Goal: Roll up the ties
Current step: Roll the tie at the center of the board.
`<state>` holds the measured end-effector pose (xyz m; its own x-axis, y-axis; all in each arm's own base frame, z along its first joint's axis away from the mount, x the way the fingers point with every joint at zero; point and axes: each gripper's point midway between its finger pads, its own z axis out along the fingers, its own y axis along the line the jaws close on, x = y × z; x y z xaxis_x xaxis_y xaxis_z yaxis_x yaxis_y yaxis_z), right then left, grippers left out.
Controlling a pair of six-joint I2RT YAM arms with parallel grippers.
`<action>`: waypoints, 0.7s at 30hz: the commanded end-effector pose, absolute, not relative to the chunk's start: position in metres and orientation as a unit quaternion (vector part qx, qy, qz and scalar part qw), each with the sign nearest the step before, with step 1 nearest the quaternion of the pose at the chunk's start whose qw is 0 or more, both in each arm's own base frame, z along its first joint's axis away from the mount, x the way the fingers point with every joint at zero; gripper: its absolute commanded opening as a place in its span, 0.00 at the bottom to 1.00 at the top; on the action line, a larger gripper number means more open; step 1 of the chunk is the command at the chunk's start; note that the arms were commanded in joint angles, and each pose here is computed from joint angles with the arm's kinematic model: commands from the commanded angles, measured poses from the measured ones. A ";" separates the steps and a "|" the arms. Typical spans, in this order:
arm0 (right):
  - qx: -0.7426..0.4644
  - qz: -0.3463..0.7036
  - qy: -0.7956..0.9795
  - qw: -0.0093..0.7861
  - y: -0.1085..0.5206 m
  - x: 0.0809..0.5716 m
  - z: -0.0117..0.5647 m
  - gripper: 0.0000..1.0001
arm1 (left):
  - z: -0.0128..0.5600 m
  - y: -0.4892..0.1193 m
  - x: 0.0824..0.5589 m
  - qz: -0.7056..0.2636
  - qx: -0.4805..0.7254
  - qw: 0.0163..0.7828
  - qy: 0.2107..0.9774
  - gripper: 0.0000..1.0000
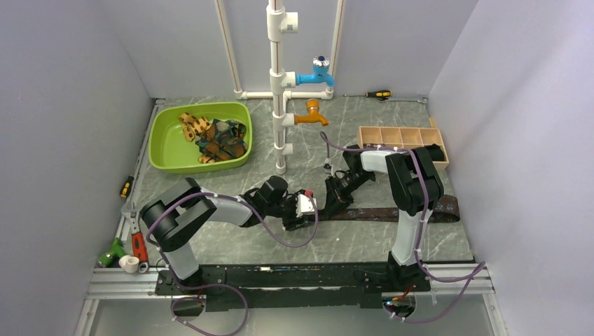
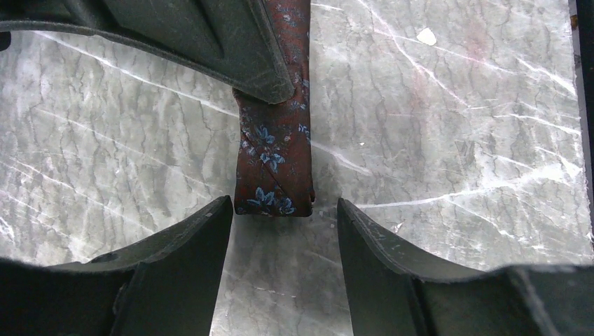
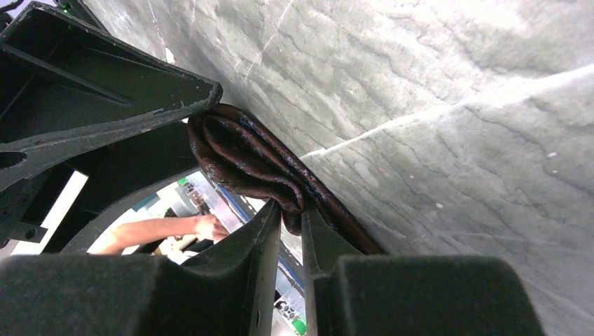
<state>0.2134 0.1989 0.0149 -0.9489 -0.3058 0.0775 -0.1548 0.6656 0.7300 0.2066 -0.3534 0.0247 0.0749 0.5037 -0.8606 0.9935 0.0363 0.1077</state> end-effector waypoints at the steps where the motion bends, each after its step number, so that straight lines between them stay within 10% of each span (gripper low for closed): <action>1: 0.148 -0.321 -0.931 0.088 0.181 0.219 -0.010 0.20 | 0.000 -0.340 0.196 -0.307 0.627 0.354 0.621 0.61; 6: 0.147 -0.315 -0.933 0.091 0.179 0.217 -0.010 0.00 | 0.001 -0.345 0.197 -0.315 0.629 0.359 0.614 0.58; 21: 0.146 -0.314 -0.933 0.102 0.179 0.212 -0.018 0.00 | 0.064 -0.389 0.204 -0.368 0.599 0.407 0.583 0.43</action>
<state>0.2130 0.1972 0.0120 -0.9478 -0.3065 0.0883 -0.1550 0.6847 0.7122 0.2048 -0.3616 0.0294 0.0414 0.4842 -0.8740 0.9970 0.0373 0.0678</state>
